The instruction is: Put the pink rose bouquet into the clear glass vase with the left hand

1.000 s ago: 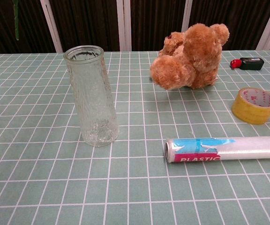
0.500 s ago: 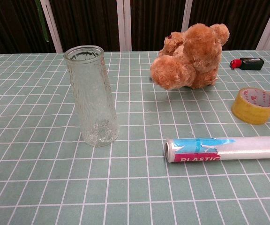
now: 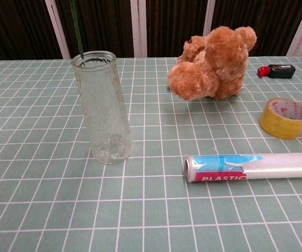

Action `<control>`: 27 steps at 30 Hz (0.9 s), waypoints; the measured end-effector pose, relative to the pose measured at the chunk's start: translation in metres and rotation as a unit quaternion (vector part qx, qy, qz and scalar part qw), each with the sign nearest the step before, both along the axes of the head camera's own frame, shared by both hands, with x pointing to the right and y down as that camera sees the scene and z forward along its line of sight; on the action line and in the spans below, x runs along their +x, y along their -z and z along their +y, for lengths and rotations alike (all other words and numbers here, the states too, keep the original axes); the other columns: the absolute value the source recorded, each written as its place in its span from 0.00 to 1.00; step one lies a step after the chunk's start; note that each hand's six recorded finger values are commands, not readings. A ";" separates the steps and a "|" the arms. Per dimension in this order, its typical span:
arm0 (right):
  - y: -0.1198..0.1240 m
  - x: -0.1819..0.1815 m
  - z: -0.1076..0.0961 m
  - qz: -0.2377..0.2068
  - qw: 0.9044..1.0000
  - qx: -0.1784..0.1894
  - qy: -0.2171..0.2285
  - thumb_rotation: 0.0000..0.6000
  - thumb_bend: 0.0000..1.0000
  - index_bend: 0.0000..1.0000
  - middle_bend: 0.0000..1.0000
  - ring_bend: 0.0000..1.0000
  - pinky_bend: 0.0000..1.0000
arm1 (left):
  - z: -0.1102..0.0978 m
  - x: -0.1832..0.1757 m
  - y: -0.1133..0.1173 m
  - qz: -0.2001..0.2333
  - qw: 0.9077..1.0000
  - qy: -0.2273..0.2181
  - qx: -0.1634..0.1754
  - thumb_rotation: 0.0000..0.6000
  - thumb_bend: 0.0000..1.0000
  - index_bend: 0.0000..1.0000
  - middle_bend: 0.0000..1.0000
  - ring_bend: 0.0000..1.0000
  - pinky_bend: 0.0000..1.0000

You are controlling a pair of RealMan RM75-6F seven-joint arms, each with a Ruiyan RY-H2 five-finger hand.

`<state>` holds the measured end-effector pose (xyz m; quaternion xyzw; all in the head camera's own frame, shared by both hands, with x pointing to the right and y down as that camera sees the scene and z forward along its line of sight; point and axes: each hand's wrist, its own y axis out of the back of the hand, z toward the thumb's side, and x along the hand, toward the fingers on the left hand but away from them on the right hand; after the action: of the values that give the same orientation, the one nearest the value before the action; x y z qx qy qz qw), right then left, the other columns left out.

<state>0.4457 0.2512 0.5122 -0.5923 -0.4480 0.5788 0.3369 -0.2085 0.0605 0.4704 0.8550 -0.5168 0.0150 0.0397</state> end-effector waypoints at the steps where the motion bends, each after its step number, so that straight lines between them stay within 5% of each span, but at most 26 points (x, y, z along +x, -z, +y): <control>1: 0.000 0.000 0.000 0.000 1.000 0.000 0.000 1.00 0.27 0.14 0.10 0.10 0.00 | 0.000 0.001 -0.001 0.001 1.000 0.000 0.000 1.00 0.49 0.34 0.38 0.35 0.47; 27: 0.002 0.001 0.001 -0.005 1.000 0.000 -0.001 1.00 0.27 0.14 0.10 0.10 0.00 | 0.021 0.005 -0.075 -0.040 0.998 -0.029 -0.035 1.00 0.49 0.33 0.37 0.34 0.47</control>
<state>0.4468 0.2526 0.5102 -0.5946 -0.4505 0.5761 0.3342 -0.2038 0.0814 0.5456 0.8665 -0.4922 0.0682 0.0482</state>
